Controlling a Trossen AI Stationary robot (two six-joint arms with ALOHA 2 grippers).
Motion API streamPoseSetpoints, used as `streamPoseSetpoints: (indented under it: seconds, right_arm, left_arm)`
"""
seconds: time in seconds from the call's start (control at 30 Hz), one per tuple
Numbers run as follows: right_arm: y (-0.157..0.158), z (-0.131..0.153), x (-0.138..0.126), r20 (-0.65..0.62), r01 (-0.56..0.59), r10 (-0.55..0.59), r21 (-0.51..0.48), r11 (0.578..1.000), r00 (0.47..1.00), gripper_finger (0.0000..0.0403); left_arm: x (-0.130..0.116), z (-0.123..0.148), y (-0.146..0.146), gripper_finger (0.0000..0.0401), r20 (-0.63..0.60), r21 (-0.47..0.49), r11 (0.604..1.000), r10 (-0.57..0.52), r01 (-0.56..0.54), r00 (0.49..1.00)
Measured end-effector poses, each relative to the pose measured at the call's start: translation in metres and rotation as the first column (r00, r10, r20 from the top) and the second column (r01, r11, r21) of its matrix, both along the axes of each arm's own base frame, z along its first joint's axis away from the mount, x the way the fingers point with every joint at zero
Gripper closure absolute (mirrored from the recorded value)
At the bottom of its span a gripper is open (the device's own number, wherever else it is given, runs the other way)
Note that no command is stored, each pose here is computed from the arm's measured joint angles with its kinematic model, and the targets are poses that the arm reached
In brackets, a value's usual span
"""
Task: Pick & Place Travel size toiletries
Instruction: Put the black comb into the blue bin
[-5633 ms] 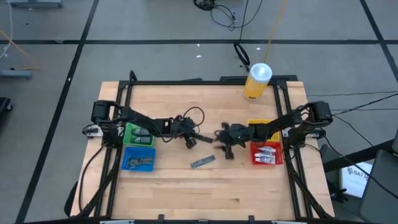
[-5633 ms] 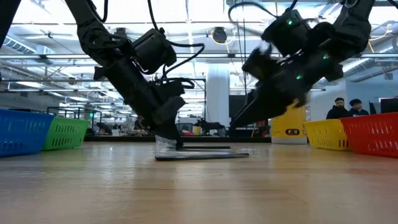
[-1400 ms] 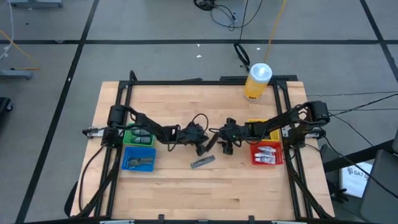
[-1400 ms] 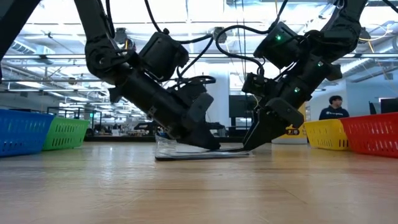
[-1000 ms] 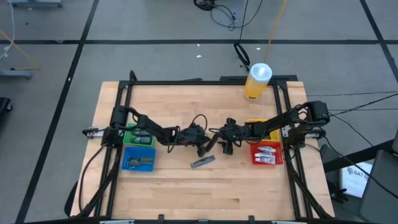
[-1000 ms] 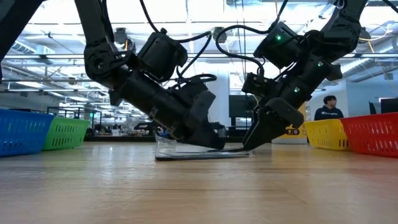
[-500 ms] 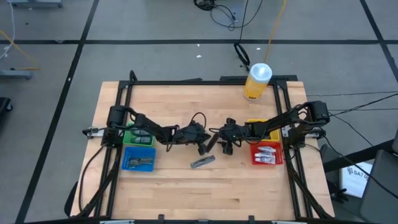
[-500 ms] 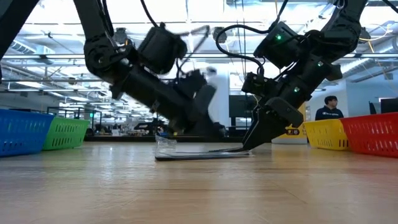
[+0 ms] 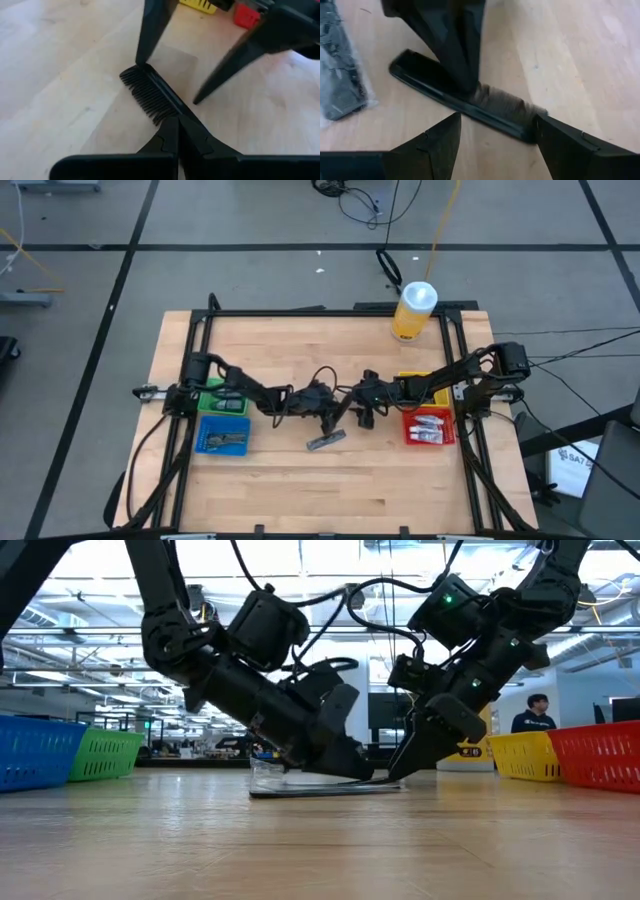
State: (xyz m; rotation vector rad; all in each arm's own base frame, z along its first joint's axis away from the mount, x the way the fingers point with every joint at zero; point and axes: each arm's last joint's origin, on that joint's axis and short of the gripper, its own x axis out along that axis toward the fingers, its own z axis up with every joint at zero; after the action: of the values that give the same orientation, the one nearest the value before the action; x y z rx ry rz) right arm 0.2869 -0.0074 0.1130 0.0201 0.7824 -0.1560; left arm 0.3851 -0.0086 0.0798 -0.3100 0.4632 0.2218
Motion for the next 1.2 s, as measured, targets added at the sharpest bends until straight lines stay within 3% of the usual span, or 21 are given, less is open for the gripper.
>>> streamPoseSetpoints:
  seconds: [0.27,0.47,0.67,0.8,1.03,1.2]
  right_arm:
    - [0.002,0.001,0.0,0.0,-0.039,0.039,0.032,0.999,0.999,0.0161]
    - [0.002,0.018,-0.013,-0.044,-0.061,0.061,0.003,0.998,0.997,0.0161]
    - [-0.003,0.025,-0.022,-0.025,0.066,-0.068,-0.076,0.995,0.997,0.0162]
    - [-0.006,0.016,-0.028,-0.053,0.077,-0.082,-0.089,0.993,0.995,0.017]
    - [-0.009,0.003,-0.036,-0.062,-0.009,-0.002,-0.18,0.984,0.998,0.0186]
    - [-0.003,-0.002,-0.041,-0.096,-0.143,0.121,-0.275,0.951,0.988,0.019]
  left_arm:
    - [0.004,-0.007,0.004,0.04,-0.077,-0.011,1.0,0.002,-0.003,0.997]
    - [0.002,-0.009,0.005,0.0399,-0.117,-0.018,1.0,-0.011,0.009,0.993]
    - [0.001,-0.01,0.004,0.0398,-0.132,-0.024,1.0,-0.017,0.014,0.991]
    - [0.001,-0.011,0.004,0.0399,-0.133,-0.025,1.0,-0.021,0.017,0.991]
    - [0.001,-0.011,0.003,0.0399,-0.137,-0.026,0.998,-0.065,0.062,0.989]
    - [0.001,-0.011,-0.003,0.0398,-0.137,-0.01,0.975,-0.221,0.222,0.965]
